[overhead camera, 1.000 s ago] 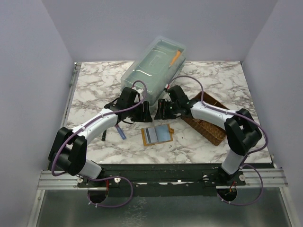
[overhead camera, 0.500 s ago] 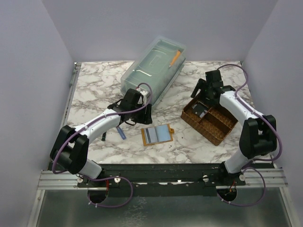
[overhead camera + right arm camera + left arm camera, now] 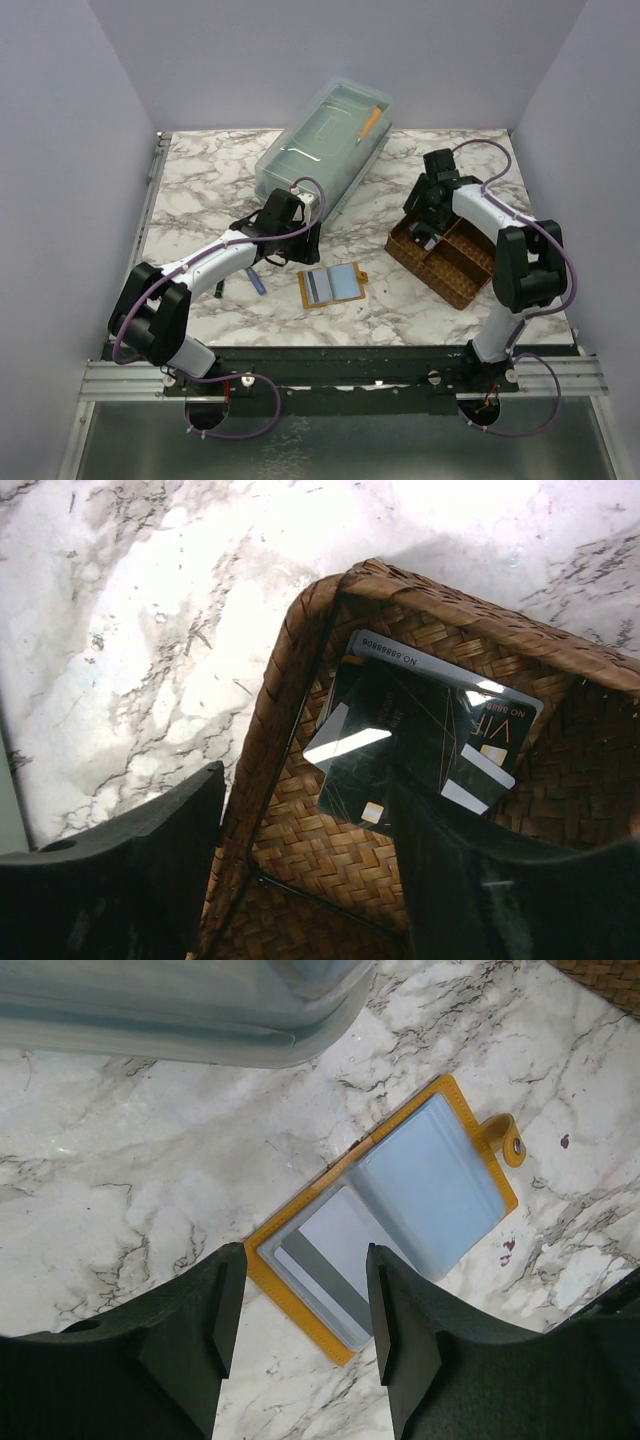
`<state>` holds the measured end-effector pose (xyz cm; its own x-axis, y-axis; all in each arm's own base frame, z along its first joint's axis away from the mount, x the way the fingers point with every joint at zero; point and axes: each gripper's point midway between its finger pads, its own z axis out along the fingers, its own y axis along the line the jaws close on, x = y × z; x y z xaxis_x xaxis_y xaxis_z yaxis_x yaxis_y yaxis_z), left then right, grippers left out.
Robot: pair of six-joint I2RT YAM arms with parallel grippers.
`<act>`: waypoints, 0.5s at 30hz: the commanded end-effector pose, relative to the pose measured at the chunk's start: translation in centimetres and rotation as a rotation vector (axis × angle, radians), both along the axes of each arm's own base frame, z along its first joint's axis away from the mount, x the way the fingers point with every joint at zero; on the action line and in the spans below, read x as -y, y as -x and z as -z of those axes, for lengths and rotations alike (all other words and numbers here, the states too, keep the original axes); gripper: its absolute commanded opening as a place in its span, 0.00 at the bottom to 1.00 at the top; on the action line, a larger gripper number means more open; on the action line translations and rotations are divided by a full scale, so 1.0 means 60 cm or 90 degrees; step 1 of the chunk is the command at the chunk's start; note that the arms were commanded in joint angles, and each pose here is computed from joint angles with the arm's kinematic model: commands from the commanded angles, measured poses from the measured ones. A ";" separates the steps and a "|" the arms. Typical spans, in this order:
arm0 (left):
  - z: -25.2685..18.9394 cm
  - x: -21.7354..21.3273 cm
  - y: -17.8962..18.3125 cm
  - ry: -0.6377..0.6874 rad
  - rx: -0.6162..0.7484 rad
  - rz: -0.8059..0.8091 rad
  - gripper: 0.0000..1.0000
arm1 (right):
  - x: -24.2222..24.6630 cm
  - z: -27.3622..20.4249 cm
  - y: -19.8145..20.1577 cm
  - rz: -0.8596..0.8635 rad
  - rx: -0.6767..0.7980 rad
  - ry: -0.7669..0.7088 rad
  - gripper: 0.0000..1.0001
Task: Put the credit cards into the card holder
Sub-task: Pick up the credit card from the storage box.
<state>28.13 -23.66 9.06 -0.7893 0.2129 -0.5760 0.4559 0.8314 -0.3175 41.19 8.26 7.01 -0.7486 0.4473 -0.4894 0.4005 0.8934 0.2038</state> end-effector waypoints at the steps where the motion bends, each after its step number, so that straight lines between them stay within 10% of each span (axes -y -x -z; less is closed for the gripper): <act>1: 0.014 -0.006 -0.006 -0.025 0.006 0.002 0.57 | 0.027 -0.015 0.009 0.014 0.007 0.041 0.61; 15: 0.022 -0.011 -0.007 -0.037 0.007 0.001 0.57 | 0.058 -0.069 0.035 0.060 0.033 0.078 0.64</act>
<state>28.41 -23.33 8.84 -0.7790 0.2288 -0.5837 0.4633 0.8374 -0.2900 40.35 6.62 10.92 -0.7031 0.4240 -0.5709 0.4011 0.8994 0.1740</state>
